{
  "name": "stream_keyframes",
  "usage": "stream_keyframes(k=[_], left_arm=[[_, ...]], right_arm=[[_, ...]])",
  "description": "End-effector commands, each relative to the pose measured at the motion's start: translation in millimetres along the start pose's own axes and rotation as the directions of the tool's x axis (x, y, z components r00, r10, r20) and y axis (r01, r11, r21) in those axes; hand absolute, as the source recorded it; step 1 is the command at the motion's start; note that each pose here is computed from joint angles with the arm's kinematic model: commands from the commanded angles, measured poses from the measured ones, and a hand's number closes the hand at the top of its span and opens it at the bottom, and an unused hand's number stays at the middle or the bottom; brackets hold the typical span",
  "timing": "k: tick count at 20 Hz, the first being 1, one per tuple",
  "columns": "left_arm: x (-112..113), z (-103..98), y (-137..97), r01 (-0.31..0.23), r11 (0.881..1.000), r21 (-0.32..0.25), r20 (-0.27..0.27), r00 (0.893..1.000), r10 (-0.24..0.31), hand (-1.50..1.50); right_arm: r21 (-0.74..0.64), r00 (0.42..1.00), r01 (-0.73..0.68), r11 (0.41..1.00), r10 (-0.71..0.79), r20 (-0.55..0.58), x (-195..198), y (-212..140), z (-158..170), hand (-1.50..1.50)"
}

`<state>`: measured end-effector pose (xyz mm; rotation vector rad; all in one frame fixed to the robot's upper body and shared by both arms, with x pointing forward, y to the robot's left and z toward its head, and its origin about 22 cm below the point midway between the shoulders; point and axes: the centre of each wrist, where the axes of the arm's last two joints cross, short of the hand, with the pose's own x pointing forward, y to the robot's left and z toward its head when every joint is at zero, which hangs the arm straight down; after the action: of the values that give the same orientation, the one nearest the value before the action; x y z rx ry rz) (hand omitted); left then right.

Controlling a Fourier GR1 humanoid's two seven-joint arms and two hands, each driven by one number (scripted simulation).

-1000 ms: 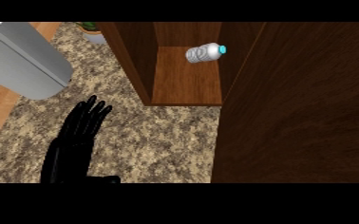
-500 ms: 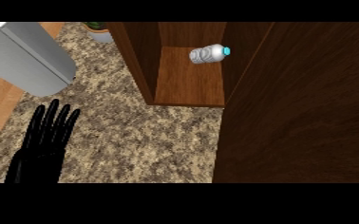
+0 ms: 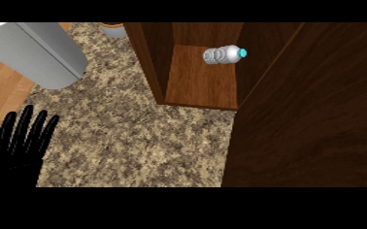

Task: Pick up the bottled water, place it into the cabinet and close the cabinet

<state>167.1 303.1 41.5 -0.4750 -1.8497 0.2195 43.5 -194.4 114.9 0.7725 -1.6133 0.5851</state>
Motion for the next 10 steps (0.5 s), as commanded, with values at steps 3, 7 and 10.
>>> stream_keyframes(k=[3,7,10], left_arm=[[15,2,12,0.000,0.999,-0.043,-0.008,1.000,-0.001,-1.50],[21,0,14,0.000,0.996,-0.084,-0.011,1.000,-0.001,-1.50],[25,-2,17,0.002,0.994,-0.106,-0.019,1.000,-0.004,-1.50]], right_arm=[[0.222,0.996,0.046,0.974,-0.063,0.068,18,23,-23,1.50],[0.217,0.999,-0.005,0.976,-0.005,0.049,17,15,-27,1.50],[0.252,0.999,0.001,0.968,-0.010,0.035,14,14,-28,1.50]])
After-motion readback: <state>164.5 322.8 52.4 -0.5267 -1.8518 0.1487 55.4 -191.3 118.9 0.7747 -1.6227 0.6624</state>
